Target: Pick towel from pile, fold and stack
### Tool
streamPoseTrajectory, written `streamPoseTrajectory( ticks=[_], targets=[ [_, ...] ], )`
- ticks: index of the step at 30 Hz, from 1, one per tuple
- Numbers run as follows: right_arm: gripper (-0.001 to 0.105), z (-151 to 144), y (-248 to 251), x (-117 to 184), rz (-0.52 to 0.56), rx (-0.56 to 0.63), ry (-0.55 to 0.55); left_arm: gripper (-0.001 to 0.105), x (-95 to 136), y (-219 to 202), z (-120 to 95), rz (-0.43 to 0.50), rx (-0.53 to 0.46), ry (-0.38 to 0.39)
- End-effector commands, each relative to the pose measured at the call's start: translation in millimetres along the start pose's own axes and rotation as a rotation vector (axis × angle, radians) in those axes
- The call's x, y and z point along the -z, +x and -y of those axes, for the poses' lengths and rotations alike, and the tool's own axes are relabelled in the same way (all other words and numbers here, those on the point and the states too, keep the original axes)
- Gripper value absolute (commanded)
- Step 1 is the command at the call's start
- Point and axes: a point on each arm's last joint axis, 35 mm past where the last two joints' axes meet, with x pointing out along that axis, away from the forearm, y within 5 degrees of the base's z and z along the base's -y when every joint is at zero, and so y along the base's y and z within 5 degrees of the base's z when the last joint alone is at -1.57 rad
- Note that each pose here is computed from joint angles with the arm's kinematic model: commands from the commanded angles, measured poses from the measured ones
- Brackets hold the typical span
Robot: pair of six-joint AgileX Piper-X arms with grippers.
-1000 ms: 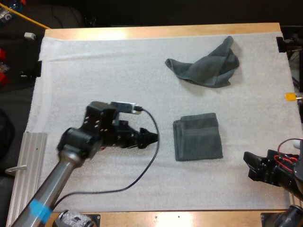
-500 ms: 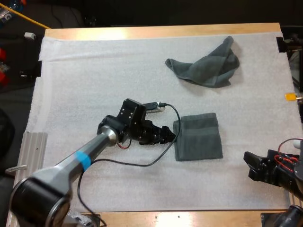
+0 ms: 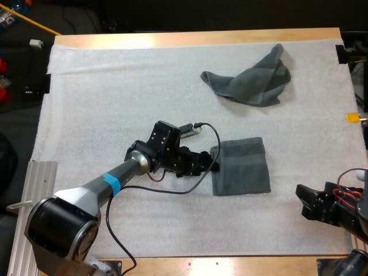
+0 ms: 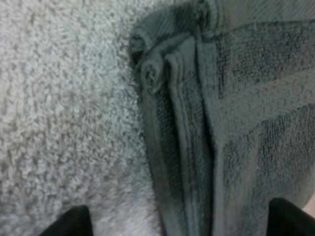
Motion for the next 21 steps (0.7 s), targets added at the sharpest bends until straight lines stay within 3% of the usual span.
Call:
streamPoseTrajectory(
  ticks=[1,21],
  targets=[
    [0.064,0.0,-1.8,-0.9,0.007,0.005,-0.006,0.071,-0.9,1.4,3.9,0.002,0.013,-0.008],
    [0.064,0.0,-1.8,-0.9,0.006,0.003,-0.011,0.071,29.0,38.7,40.7,-0.019,0.045,-0.014]
  ],
)
